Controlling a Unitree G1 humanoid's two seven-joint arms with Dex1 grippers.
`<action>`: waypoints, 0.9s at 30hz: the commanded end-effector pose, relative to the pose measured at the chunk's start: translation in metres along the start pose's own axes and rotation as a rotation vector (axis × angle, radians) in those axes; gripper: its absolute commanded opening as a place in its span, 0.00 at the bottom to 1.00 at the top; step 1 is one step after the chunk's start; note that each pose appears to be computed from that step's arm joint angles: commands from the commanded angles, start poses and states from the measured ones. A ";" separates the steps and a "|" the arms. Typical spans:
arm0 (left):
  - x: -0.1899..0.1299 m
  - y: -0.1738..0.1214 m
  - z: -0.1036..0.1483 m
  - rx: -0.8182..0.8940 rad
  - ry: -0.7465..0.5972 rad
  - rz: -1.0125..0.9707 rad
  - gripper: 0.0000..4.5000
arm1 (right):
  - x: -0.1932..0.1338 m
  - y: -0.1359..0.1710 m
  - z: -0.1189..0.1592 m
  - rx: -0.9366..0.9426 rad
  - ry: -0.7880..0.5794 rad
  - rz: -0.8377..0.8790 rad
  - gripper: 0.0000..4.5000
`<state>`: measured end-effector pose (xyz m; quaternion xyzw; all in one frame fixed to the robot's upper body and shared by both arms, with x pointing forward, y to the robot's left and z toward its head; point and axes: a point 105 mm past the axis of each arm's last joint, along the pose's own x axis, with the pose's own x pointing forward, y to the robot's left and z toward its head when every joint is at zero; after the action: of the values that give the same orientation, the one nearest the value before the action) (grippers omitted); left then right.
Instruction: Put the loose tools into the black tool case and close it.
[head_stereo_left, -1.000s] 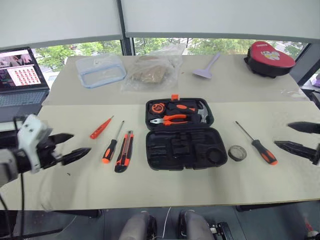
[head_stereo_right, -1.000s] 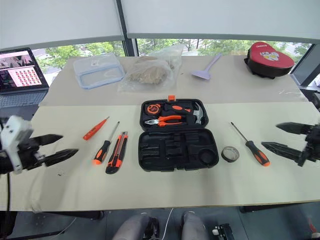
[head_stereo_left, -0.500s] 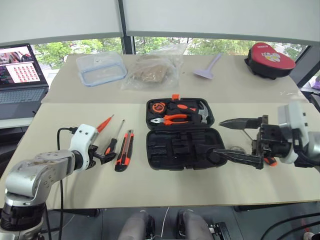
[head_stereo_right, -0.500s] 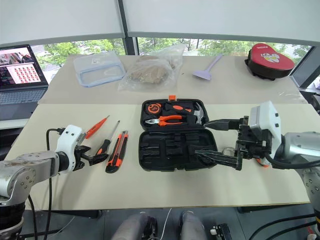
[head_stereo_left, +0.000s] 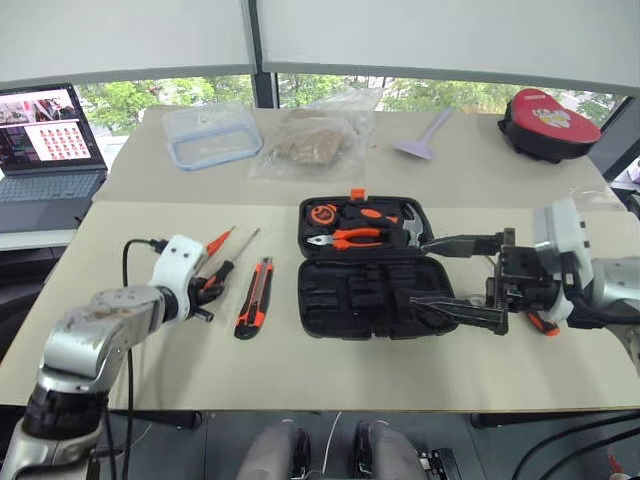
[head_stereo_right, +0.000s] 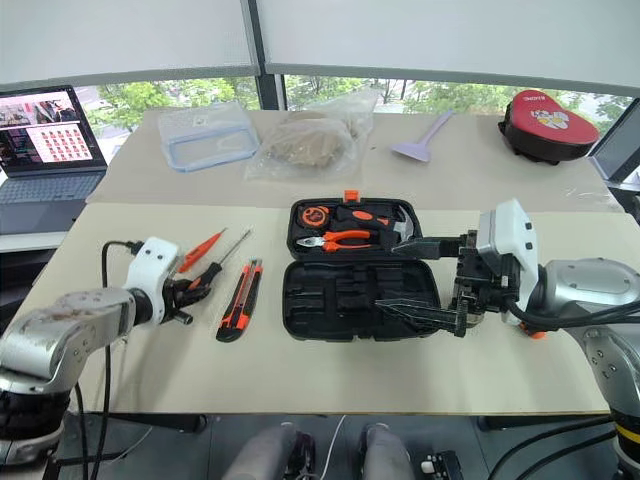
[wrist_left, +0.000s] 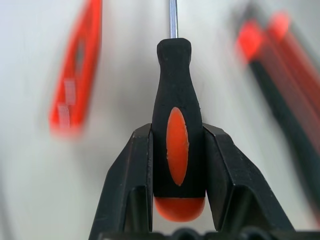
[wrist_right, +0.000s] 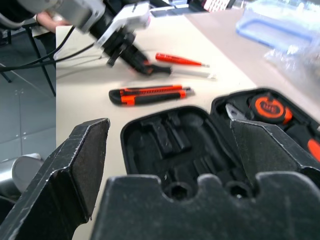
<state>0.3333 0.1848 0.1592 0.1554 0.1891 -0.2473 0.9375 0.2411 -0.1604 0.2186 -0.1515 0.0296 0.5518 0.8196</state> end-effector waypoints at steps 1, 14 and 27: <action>0.000 -0.045 0.059 0.287 -0.195 -0.261 0.20 | -0.016 -0.011 -0.001 -0.014 0.030 -0.084 1.00; 0.076 -0.117 0.053 0.883 -0.130 -0.611 0.20 | -0.032 -0.013 -0.015 0.020 0.027 -0.270 1.00; 0.088 -0.102 0.060 0.796 -0.114 -0.581 0.20 | -0.042 -0.011 -0.020 0.044 0.044 -0.330 1.00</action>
<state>0.3627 0.0428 0.1376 0.4259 0.0863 -0.5706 0.6969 0.2381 -0.2057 0.1991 -0.1346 0.0526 0.4109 0.9002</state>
